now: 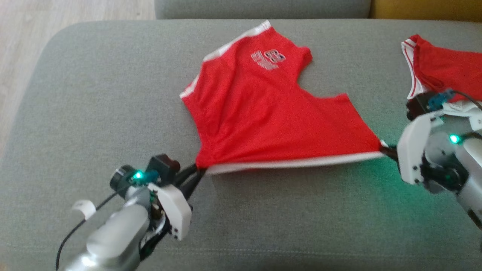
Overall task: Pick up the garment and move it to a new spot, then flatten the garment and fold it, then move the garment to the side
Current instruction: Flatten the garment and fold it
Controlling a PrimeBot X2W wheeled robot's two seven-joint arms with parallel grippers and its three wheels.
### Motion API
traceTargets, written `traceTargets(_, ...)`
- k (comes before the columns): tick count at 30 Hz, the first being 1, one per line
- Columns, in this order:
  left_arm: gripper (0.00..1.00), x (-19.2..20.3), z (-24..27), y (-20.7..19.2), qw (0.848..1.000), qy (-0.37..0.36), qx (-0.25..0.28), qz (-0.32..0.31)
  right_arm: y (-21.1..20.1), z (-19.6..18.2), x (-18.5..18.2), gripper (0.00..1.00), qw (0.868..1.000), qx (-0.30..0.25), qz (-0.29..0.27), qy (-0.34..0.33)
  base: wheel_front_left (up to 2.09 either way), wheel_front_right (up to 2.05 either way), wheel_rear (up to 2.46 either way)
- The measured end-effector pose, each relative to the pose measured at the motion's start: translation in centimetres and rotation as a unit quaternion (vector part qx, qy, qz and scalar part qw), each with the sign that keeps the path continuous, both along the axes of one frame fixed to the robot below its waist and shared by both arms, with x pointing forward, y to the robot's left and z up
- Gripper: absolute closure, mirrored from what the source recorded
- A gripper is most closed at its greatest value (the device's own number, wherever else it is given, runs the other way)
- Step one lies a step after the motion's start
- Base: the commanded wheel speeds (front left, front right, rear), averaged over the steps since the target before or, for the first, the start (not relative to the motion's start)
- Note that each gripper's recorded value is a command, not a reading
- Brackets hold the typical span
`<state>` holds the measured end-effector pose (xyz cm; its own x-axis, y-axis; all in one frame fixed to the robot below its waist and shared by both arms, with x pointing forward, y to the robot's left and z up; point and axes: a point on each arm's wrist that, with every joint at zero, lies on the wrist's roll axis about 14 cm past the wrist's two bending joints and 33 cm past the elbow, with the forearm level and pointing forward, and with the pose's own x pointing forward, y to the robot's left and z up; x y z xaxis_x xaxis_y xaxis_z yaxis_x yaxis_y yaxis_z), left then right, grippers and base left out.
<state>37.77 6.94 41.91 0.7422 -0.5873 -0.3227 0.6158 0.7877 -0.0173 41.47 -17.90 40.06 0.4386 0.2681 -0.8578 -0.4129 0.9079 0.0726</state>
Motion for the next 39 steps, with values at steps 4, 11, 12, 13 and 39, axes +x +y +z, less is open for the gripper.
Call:
traceTargets(4, 1.00, -2.0, 0.0, -0.8, 1.000, 0.020, -0.007, -0.017, -1.3, -0.4, -2.2, 1.00, 0.999, -0.009, -0.004, 0.044, 0.00, 0.00, 0.00)
traceTargets(11, 1.00, -6.6, -0.2, -2.1, 0.996, 0.044, 0.011, -0.074, -2.7, -1.4, -7.1, 1.00, 0.992, -0.019, 0.004, 0.124, 0.00, 0.00, 0.00)
traceTargets(12, 1.00, -6.6, -0.2, -2.1, 0.996, 0.044, 0.011, -0.074, -2.7, -1.4, -7.1, 1.00, 0.992, -0.019, 0.004, 0.124, 0.00, 0.00, 0.00)
traceTargets(13, 1.00, -7.0, 0.0, -2.2, 0.996, 0.048, 0.006, -0.074, -2.6, -1.2, -7.3, 1.00, 0.992, -0.014, 0.004, 0.127, 0.00, 0.00, 0.00)
traceTargets(39, 1.00, 0.3, 6.0, 1.2, 0.998, -0.023, -0.054, 0.032, 4.8, 7.0, 9.5, 1.00, 0.999, 0.020, 0.040, -0.024, 0.00, 0.00, 0.00)
